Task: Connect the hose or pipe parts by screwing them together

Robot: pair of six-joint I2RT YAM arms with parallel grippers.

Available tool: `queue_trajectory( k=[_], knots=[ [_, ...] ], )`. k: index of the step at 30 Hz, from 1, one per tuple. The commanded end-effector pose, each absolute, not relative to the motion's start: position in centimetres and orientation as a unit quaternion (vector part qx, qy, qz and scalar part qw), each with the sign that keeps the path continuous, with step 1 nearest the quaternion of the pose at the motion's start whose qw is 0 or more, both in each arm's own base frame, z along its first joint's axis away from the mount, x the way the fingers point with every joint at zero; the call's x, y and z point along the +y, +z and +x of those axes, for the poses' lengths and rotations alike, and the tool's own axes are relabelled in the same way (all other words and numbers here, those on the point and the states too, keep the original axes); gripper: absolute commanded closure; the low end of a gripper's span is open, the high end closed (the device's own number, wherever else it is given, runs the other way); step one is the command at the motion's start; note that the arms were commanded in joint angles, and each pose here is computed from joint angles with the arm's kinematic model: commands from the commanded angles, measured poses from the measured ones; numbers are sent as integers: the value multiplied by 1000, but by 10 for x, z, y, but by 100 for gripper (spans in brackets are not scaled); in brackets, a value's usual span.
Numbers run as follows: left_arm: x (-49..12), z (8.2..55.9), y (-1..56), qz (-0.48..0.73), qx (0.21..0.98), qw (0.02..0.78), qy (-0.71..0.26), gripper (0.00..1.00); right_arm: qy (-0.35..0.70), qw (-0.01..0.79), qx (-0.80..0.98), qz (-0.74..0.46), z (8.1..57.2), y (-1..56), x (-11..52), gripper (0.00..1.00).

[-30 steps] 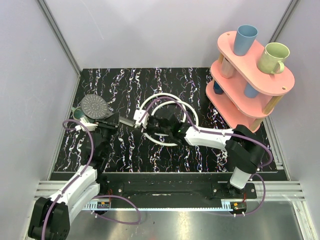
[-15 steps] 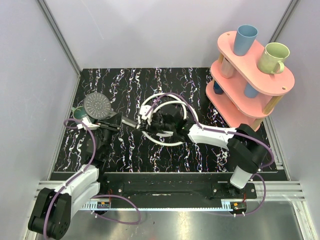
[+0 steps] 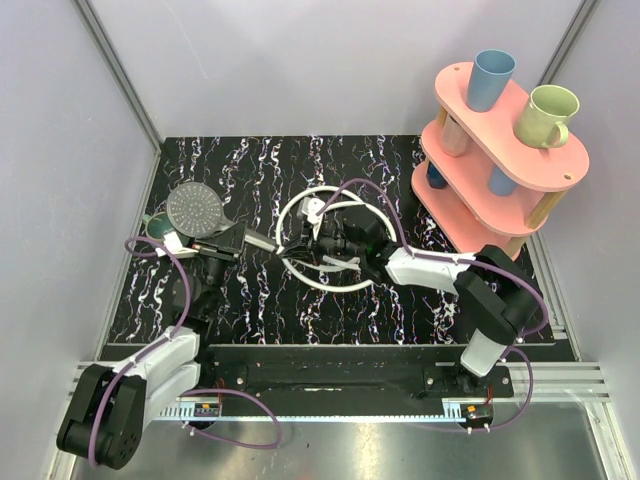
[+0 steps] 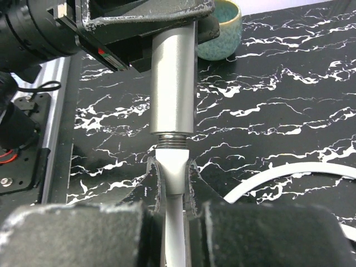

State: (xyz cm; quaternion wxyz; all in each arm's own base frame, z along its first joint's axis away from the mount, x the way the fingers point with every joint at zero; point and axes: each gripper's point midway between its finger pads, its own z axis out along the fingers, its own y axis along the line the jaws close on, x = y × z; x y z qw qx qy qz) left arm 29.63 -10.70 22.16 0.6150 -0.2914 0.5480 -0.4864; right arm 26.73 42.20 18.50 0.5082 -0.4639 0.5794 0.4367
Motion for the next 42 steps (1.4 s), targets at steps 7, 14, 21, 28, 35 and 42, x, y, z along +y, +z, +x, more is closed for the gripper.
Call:
queue_trajectory(
  k=[7, 14, 21, 28, 35, 42],
  knots=[
    [-155, 259, 255, -156, 525, 588, -595, 100, 484, 631, 475, -377, 305, 295, 394, 100],
    [-161, 255, 263, -125, 510, 596, -607, 100, 518, 622, 467, -356, 309, 300, 383, 100],
    [-172, 249, 273, -55, 503, 620, -600, 100, 547, 611, 467, -331, 317, 308, 369, 100],
    [-177, 248, 279, -4, 497, 647, -578, 100, 584, 579, 475, -312, 320, 305, 364, 100],
    [-189, 247, 296, 65, 473, 668, -571, 100, 625, 546, 468, -302, 320, 298, 356, 100],
    [-211, 243, 294, 148, 472, 647, -580, 100, 651, 518, 469, -297, 325, 296, 344, 100]
  ],
)
